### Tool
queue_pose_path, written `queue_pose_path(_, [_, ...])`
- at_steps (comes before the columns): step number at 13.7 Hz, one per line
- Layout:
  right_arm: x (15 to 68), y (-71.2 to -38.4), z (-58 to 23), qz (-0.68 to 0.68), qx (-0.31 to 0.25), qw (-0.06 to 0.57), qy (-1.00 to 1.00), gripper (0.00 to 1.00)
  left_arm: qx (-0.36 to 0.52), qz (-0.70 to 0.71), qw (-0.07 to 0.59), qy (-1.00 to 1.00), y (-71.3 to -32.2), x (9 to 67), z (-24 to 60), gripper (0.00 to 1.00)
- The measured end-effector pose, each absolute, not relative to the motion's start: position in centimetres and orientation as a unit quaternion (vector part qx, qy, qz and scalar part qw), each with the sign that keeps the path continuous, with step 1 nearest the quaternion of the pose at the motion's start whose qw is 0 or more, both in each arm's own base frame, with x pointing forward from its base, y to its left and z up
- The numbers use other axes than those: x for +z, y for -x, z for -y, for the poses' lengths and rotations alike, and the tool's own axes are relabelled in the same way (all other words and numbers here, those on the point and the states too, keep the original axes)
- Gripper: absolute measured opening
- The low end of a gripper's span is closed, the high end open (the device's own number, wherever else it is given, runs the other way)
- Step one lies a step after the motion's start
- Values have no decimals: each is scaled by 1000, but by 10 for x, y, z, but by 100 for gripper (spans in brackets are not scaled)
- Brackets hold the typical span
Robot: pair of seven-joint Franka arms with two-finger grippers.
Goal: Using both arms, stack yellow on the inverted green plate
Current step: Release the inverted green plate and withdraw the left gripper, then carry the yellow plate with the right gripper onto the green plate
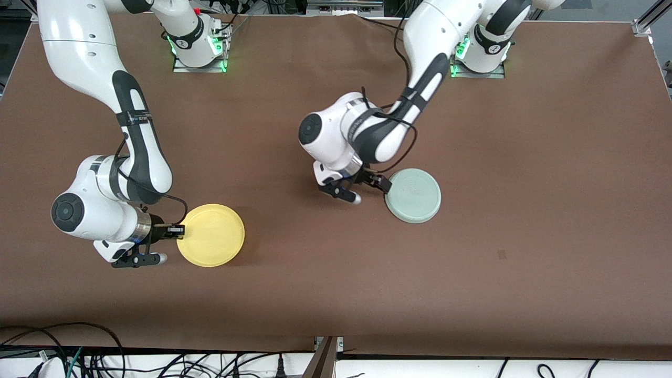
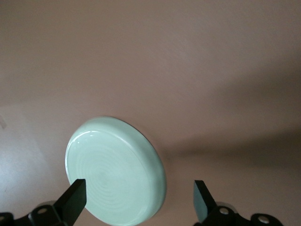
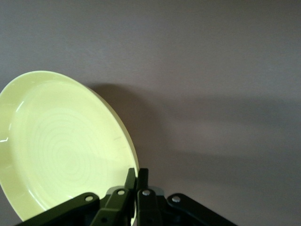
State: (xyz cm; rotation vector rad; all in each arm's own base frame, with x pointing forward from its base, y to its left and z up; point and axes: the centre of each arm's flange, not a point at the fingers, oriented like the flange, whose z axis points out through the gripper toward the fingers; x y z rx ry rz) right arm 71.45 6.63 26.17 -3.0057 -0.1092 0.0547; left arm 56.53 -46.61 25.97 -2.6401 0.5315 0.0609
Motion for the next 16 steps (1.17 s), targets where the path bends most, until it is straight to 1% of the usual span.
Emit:
queue_pose_path(2, [264, -713, -78, 27, 20, 77, 996, 3, 18, -171, 197, 965, -609, 301, 416, 100])
queue_pose_path(4, [265, -710, -109, -2, 26, 88, 996, 3, 27, -158, 155, 975, -653, 349, 341, 100])
queue_pose_path(6, [266, -701, -163, -40, 38, 100, 994, 3, 46, -122, 112, 985, -684, 389, 253, 100])
queue_pose_path(8, [274, -683, -240, -77, 43, 105, 991, 3, 53, -69, 76, 993, -701, 416, 176, 100])
queue_pose_path(10, [287, -655, -328, -113, 39, 109, 987, 3, 45, -19, 60, 997, -711, 438, 108, 100])
queue_pose_path(12, [294, -617, -406, -140, 32, 117, 983, 3, 31, 23, 47, 998, -714, 463, 51, 100])
queue_pose_path(14, [295, -574, -472, -161, 26, 126, 979, 3, 11, 44, 30, 999, -708, 497, 17, 100])
queue_pose_path(16, [285, -528, -529, -173, 11, 123, 977, 3, 2, 24, 21, 999, -696, 531, -4, 100])
